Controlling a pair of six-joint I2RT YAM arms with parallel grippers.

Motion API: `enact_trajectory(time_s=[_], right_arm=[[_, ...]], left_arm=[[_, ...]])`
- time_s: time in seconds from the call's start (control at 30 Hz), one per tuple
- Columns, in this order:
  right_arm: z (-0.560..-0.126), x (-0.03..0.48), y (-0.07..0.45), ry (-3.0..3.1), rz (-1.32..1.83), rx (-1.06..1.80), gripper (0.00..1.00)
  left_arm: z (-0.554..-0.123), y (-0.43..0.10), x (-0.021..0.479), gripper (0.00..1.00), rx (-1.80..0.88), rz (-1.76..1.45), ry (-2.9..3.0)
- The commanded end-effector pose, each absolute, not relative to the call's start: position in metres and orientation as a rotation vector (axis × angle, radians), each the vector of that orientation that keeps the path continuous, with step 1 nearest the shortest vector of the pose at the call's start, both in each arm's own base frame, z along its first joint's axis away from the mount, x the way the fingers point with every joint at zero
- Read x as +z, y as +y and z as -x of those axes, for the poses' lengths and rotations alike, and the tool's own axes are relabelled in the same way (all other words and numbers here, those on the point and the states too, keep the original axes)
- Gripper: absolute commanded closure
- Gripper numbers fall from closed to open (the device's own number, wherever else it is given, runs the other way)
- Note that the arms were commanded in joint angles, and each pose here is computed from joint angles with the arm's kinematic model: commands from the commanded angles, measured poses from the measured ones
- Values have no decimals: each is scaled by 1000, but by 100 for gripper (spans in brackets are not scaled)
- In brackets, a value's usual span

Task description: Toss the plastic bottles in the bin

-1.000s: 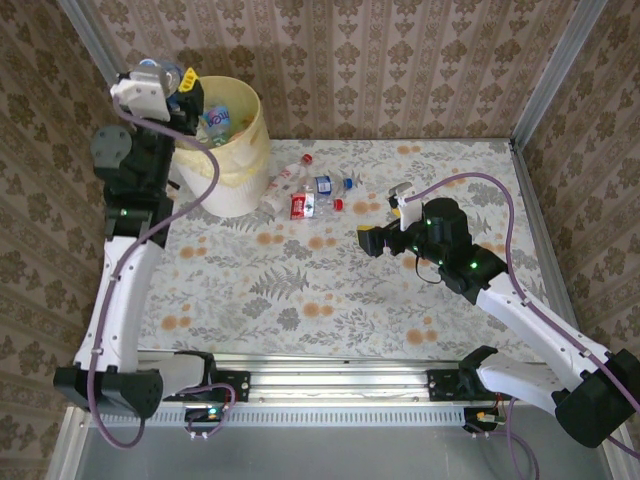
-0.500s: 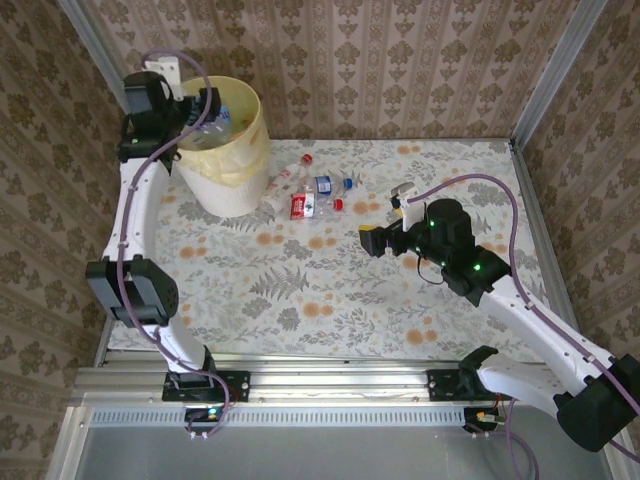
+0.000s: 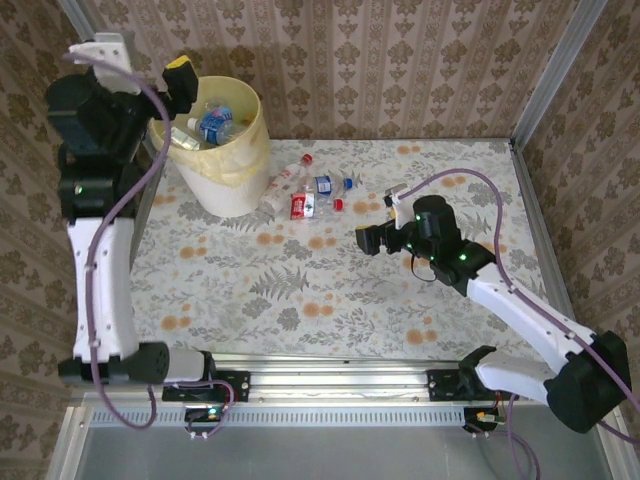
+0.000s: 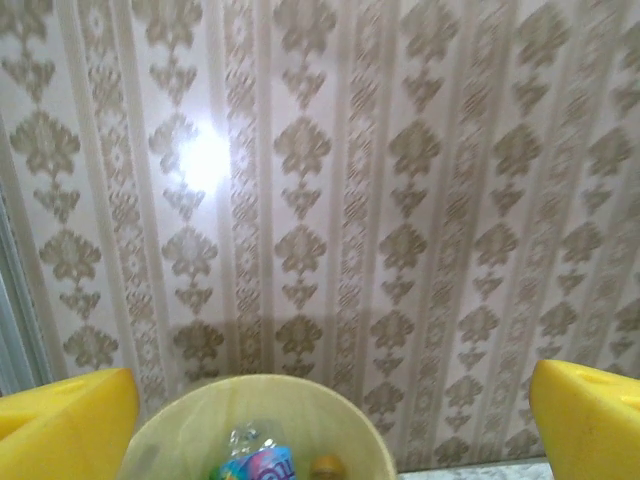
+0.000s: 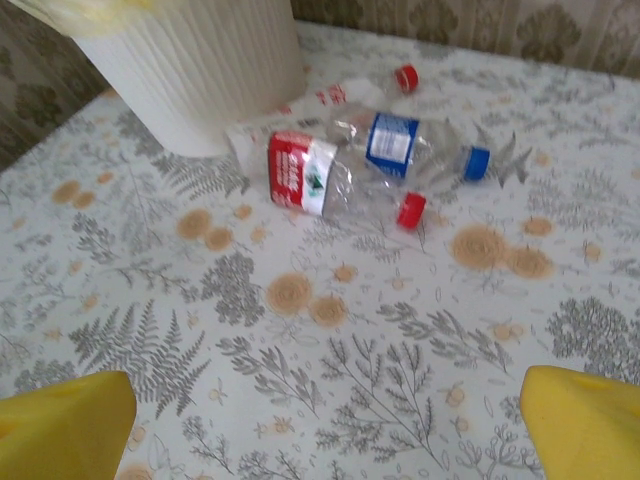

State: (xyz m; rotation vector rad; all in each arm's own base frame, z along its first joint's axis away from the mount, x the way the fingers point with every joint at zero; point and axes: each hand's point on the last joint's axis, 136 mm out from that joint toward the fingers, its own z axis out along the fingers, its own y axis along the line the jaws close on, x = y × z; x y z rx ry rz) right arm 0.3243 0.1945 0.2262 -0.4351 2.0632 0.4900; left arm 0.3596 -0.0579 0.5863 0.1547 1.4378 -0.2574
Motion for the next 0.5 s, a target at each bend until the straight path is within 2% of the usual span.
enact_trajectory(time_s=[0.0, 0.17, 0.47], right_arm=[[-337, 232, 195, 2080, 400, 487, 0], [-352, 215, 212, 2135, 478, 587, 0], [-402, 156, 253, 2316, 717, 712, 1]], left_arm=[[-349, -82, 572, 0, -372, -226, 1458], [-325, -109, 551, 0, -505, -290, 1504], [-291, -160, 466, 0, -550, -475, 1682]])
